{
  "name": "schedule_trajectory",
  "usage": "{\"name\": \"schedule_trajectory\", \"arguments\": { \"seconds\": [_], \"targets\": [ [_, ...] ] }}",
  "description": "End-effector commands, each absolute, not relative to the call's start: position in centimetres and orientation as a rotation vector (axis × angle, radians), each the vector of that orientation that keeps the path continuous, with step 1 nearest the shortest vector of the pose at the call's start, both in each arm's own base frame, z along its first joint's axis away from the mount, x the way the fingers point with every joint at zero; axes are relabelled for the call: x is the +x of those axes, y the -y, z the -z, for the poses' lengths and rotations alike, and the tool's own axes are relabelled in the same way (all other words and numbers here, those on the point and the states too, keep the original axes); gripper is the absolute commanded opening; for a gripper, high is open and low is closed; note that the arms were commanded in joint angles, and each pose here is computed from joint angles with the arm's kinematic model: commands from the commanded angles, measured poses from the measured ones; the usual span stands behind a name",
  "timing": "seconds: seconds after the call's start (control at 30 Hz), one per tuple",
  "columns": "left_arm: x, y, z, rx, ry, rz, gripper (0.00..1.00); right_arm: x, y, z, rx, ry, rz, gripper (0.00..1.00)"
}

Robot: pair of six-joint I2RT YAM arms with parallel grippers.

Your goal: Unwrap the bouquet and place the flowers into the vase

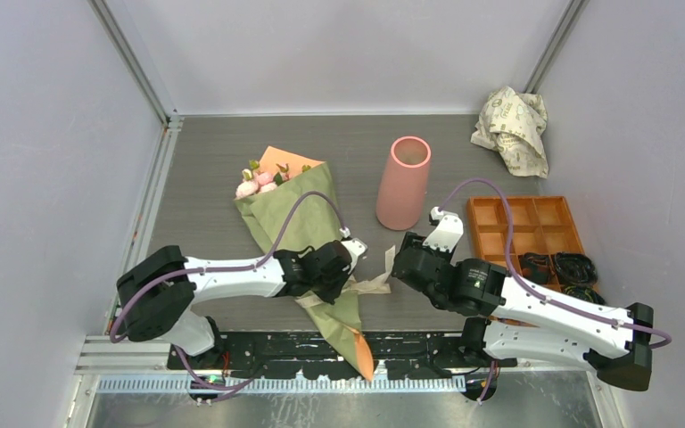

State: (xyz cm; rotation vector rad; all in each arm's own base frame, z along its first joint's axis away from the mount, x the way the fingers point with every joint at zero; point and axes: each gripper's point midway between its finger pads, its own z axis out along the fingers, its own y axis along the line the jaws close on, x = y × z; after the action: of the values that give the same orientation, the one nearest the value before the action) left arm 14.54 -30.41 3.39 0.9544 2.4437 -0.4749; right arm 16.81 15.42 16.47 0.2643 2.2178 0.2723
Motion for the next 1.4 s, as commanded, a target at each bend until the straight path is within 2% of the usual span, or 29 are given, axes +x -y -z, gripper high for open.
{"name": "schedule_trajectory", "arguments": {
  "seconds": [0.0,0.13,0.43,0.87,1.2,1.37],
  "targets": [
    [16.6,31.7,-6.0,0.867,-2.346,0.468,0.06,17.4,-15.8,-16.8,0.274,-2.179,-0.288,0.64],
    [17.1,30.4,-7.8,0.807,-2.312,0.439,0.02,17.3,-17.1,-16.2,0.215,-2.215,-0.299,0.64],
    [16.3,27.2,-14.4,0.661,-2.187,0.544,0.01,16.8,-21.8,-14.9,0.05,-2.307,-0.377,0.64],
    [15.8,26.4,-15.4,0.605,-2.172,0.588,0.01,17.2,-27.3,-14.9,-0.097,-2.333,-0.475,0.65],
    [15.9,26.1,-16.8,0.589,-2.133,0.604,0.01,16.6,-29.3,-11.4,-0.148,-2.406,-0.493,0.65],
    [15.7,26.2,-17.2,0.585,-2.132,0.626,0.01,17.8,-28.8,-11.1,-0.122,-2.37,-0.408,0.64]
  ]
}}
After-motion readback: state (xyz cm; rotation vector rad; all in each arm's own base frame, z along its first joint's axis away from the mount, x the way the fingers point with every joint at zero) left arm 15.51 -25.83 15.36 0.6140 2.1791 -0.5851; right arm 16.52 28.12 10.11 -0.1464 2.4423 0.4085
